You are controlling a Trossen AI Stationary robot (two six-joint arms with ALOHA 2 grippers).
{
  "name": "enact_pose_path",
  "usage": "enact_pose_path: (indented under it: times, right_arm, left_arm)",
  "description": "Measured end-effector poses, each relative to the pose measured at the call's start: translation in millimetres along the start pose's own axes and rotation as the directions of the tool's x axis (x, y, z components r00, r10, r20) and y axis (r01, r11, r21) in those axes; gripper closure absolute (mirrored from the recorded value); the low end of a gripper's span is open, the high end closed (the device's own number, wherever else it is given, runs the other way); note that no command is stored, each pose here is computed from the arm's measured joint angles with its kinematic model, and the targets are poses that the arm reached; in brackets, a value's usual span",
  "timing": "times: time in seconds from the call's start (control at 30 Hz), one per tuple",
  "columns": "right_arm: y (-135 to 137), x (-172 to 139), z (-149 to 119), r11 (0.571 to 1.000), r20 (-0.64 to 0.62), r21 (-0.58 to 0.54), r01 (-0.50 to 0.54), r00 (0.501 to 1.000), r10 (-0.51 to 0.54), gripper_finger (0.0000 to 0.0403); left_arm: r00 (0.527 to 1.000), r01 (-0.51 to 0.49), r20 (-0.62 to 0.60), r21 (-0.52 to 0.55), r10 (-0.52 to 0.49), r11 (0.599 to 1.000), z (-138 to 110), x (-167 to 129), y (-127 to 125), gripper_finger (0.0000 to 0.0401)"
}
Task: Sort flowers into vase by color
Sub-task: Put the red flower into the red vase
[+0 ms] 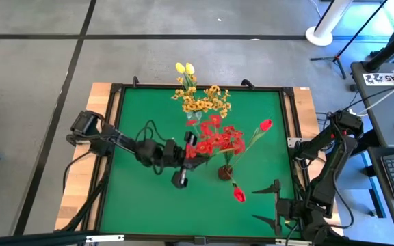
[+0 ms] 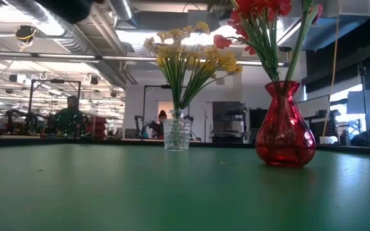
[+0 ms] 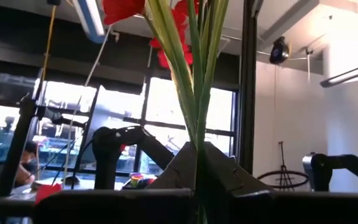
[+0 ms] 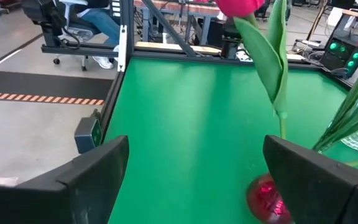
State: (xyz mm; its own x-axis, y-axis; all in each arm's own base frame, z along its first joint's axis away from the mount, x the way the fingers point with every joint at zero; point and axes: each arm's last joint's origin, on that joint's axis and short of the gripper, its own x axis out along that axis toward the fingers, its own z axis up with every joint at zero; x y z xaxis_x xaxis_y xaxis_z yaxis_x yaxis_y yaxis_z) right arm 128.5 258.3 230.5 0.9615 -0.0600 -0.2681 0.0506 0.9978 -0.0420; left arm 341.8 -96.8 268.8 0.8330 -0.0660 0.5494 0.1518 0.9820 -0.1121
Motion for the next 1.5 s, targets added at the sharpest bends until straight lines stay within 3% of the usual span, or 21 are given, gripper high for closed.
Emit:
enact_pose_path:
  times: [0.3,0.6,0.83,1.1,1.5]
  right_arm:
    - [-4.5,9.6,1.1,0.999,-0.019,0.027,0.023,1.000,-0.022,0.0033]
    - [-9.6,22.7,3.4,0.998,-0.063,0.064,0.020,0.998,-0.016,0.0033]
    - [-9.2,22.5,3.2,0.995,-0.069,0.097,0.013,0.998,-0.006,0.0033]
    - [-9.3,22.4,3.4,0.993,-0.069,0.114,0.014,0.998,-0.006,0.0033]
    - [-9.8,22.3,3.0,0.994,-0.072,0.105,0.016,0.997,-0.008,0.0033]
  left_arm:
    - [1.000,0.006,-0.030,0.035,-0.005,0.999,-34.4,24.6,23.3,0.0401]
    - [0.997,0.025,-0.074,-0.051,-0.028,0.998,-68.6,32.6,53.0,0.0401]
    - [0.995,0.030,-0.097,-0.071,-0.036,0.997,-85.9,34.6,56.1,0.0401]
    - [0.992,0.037,-0.114,-0.077,-0.045,0.996,-97.0,33.5,51.8,0.0401]
    - [0.995,0.036,-0.085,-0.078,-0.042,0.996,-93.9,34.0,51.8,0.0401]
